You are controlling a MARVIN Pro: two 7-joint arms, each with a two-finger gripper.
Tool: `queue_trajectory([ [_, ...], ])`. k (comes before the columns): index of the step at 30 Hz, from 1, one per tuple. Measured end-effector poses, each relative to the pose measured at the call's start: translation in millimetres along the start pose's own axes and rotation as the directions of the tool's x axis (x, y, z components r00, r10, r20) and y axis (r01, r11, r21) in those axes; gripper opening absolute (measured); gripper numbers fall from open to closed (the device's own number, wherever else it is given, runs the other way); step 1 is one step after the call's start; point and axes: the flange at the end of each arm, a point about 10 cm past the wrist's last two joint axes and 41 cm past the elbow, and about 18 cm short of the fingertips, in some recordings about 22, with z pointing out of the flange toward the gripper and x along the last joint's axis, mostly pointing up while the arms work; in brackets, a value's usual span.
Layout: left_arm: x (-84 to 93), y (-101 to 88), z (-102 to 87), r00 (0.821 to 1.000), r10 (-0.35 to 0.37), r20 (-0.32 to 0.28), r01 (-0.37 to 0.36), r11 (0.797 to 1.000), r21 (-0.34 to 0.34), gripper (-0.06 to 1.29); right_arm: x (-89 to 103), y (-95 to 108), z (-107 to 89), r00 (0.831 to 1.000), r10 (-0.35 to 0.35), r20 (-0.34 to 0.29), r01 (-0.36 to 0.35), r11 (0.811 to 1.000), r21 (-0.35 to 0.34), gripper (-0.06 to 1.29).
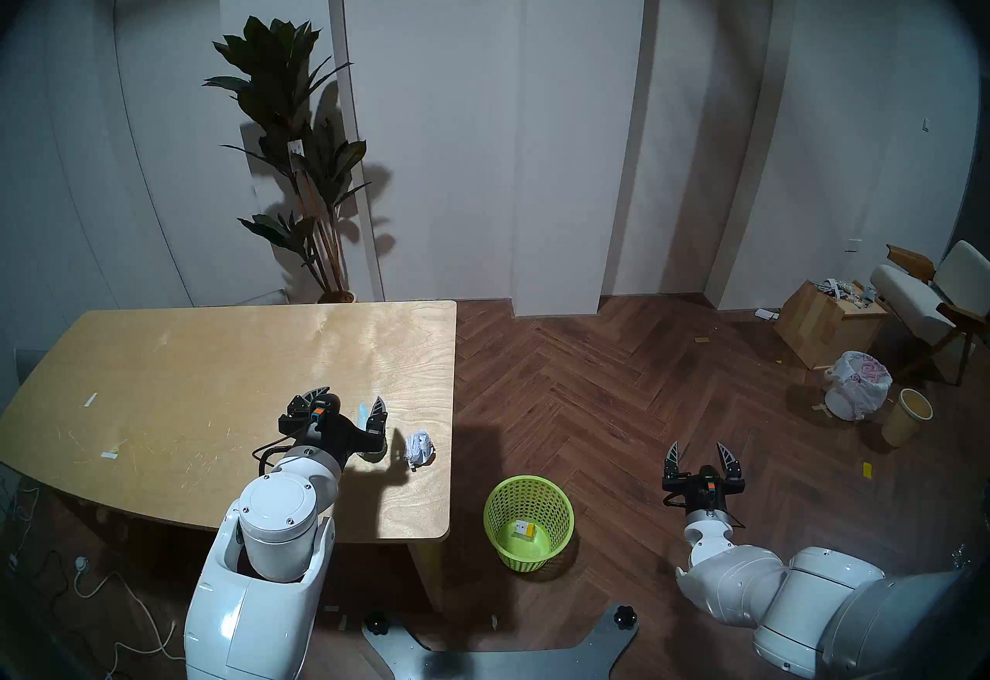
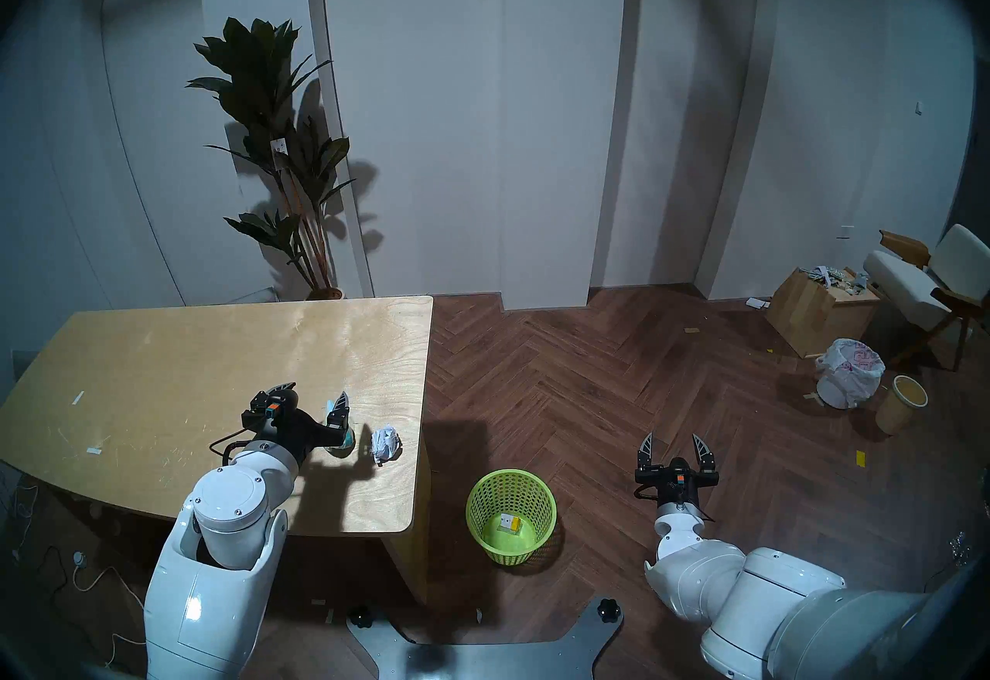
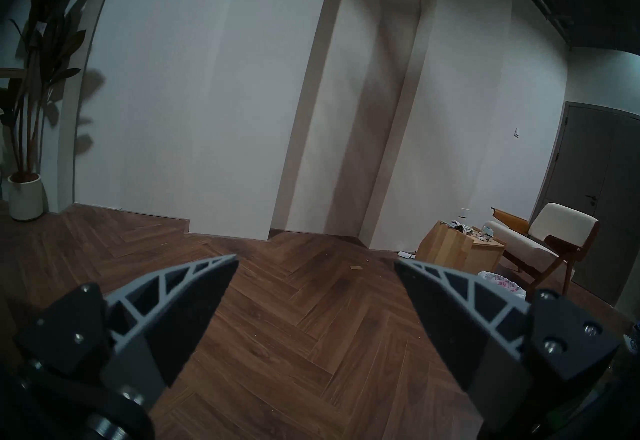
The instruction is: Put the trash into the trash bin on the ground
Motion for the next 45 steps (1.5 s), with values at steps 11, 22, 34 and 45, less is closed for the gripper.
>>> queue_trajectory([
  [11, -11.8, 2.8, 1.0, 0.997, 0.004, 0.073, -0.001, 1.000, -0.029, 1.24, -1.8, -2, -5.1, 1.000, 0.009, -0.004, -0.009, 0.999, 0.052, 1.22],
  [22, -22.3, 6.6, 2.1, 0.991, 0.006, 0.136, 0.002, 0.998, -0.057, 1.24, -1.0, -2, -7.4, 1.000, 0.026, -0.011, -0.025, 0.996, 0.085, 1.22],
  [34, -33.6, 7.6, 5.0, 0.979, 0.007, 0.203, 0.009, 0.997, -0.077, 1.24, 1.7, -2, -9.4, 0.998, 0.052, -0.022, -0.049, 0.992, 0.119, 1.22],
  [45, -38.8, 7.5, 9.1, 0.969, 0.004, 0.249, 0.019, 0.996, -0.092, 0.05, 6.3, -2, -11.3, 0.996, 0.085, -0.036, -0.079, 0.985, 0.151, 1.22],
])
